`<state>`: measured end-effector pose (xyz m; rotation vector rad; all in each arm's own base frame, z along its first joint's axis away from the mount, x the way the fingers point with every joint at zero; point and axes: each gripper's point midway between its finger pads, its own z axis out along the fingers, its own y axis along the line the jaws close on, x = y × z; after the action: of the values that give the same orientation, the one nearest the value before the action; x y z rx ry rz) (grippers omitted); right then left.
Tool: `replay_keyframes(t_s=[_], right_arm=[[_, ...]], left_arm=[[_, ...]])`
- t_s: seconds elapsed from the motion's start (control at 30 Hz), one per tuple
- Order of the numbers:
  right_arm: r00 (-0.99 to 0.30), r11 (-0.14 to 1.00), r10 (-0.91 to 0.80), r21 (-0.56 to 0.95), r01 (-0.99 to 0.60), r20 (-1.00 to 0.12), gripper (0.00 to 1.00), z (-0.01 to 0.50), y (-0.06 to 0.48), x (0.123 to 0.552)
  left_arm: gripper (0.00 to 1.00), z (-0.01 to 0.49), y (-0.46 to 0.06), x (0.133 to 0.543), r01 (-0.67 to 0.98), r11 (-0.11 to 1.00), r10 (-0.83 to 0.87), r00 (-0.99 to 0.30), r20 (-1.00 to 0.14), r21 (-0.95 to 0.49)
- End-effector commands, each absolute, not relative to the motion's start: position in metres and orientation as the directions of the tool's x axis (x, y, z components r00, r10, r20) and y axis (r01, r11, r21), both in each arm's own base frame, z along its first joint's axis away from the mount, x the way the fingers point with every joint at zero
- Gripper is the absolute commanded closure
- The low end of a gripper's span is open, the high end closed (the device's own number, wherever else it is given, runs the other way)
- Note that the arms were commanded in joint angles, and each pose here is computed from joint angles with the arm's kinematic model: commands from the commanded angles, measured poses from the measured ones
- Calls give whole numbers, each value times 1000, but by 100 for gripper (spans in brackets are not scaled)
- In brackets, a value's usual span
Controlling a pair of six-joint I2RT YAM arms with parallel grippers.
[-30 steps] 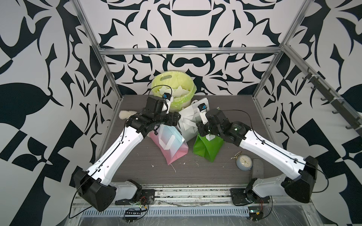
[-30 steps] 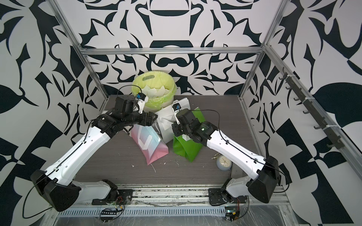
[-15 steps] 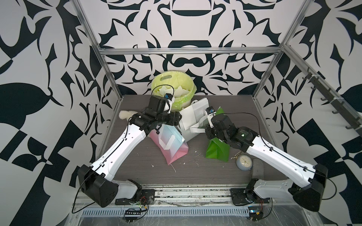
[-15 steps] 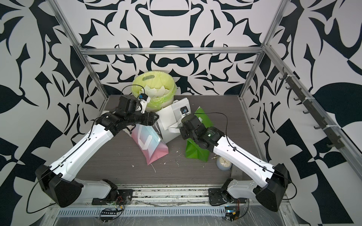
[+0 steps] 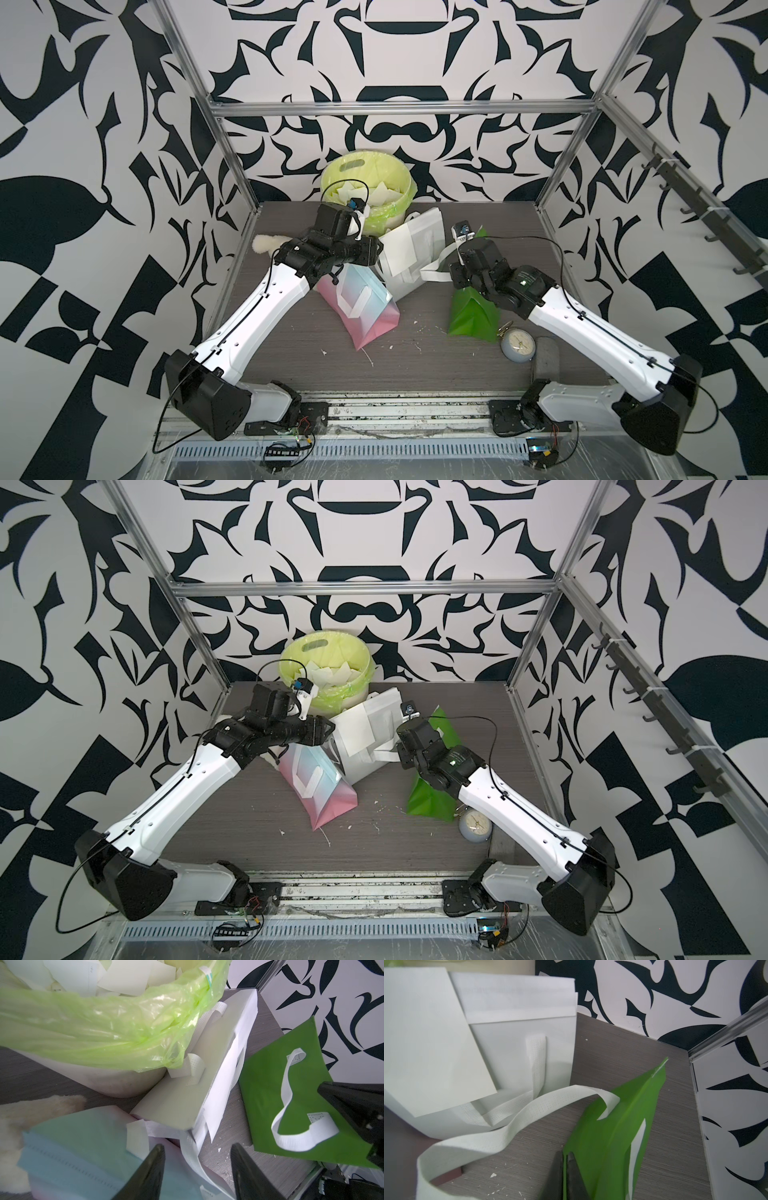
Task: Shred takeout receipts and throw away
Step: Move the takeout bag to the center of the board, then tear off the takeout receipt from the takeout bag.
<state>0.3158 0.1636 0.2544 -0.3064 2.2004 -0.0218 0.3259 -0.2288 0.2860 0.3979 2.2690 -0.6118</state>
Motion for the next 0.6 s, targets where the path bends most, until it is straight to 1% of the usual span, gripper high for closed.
replay_keyframes(t_s=[0.0,0.13,0.33,0.47,0.57], right_arm=[[-584,980,-198,-140,-144,-787,92,256,142,317],[-552,986,-151,-84,-145,-820,90,273,144,320],[-473,976,-17,89,-200,-881,84,317,162,317],[-455,953,58,185,-240,-888,83,336,175,316],[-465,931,90,240,-274,-881,83,342,185,314]], left_arm=[[47,296,-233,329,460,827,82,-668,-740,-324],[50,295,-233,328,456,828,79,-673,-736,-328],[52,295,-232,327,448,828,69,-678,-732,-337],[52,296,-233,327,449,826,66,-677,-733,-341],[54,296,-232,327,447,828,67,-678,-732,-339]])
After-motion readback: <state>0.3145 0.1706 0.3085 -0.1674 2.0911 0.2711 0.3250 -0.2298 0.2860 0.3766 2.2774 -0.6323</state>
